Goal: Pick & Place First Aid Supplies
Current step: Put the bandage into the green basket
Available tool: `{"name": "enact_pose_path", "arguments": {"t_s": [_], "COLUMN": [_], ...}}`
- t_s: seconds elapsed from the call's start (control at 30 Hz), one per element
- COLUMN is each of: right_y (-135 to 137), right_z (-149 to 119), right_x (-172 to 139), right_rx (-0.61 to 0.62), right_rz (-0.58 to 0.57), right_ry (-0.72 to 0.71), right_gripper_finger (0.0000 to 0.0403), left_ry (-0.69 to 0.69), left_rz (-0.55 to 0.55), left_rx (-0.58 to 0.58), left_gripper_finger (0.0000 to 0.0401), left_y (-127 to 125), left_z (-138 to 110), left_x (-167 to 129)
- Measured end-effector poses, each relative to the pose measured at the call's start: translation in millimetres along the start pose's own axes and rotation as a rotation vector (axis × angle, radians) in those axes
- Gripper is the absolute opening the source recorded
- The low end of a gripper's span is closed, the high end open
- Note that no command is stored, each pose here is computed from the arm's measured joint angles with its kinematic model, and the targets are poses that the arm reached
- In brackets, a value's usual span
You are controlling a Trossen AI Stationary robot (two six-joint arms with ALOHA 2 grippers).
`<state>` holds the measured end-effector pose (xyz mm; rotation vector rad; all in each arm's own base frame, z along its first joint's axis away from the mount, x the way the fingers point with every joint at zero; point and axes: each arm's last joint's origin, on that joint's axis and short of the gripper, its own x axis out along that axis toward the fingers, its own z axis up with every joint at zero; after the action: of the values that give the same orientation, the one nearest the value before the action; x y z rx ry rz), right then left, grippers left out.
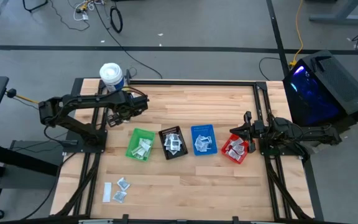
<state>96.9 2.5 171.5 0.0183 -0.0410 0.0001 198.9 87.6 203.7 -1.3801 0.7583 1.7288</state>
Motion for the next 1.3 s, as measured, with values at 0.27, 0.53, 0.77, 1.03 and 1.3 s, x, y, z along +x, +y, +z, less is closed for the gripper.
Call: {"name": "enact_pose_path", "arguments": {"t_s": [0.27, 0.53, 0.77, 1.03, 1.3], "right_y": [0, 0, -3, -4, -4], "right_z": [0, 0, 0, 1, 1], "right_x": [0, 0, 0, 0, 0], "right_rx": [0.0, 0.0, -0.002, -0.002, 0.001], "right_rz": [0.0, -0.012, -0.12, -0.13, -0.13], "right_ry": [0.0, 0.0, -0.006, -0.007, -0.009], "right_gripper_finger": [0.0023, 0.0023, 0.0023, 0.0023, 0.0023], "left_ry": [-0.022, -0.028, -0.044, -0.068, -0.099], "left_rz": [0.003, 0.064, 0.081, 0.064, 0.088], "left_rx": [-0.202, -0.335, -0.395, -0.406, -0.417], "left_gripper_finger": [0.0264, 0.0264, 0.0264, 0.0264, 0.0264], "left_y": [2, 13, 14, 8, 4], "left_z": [0, -2, -2, 8, 16], "left_x": [3, 19, 30, 41, 51]}}
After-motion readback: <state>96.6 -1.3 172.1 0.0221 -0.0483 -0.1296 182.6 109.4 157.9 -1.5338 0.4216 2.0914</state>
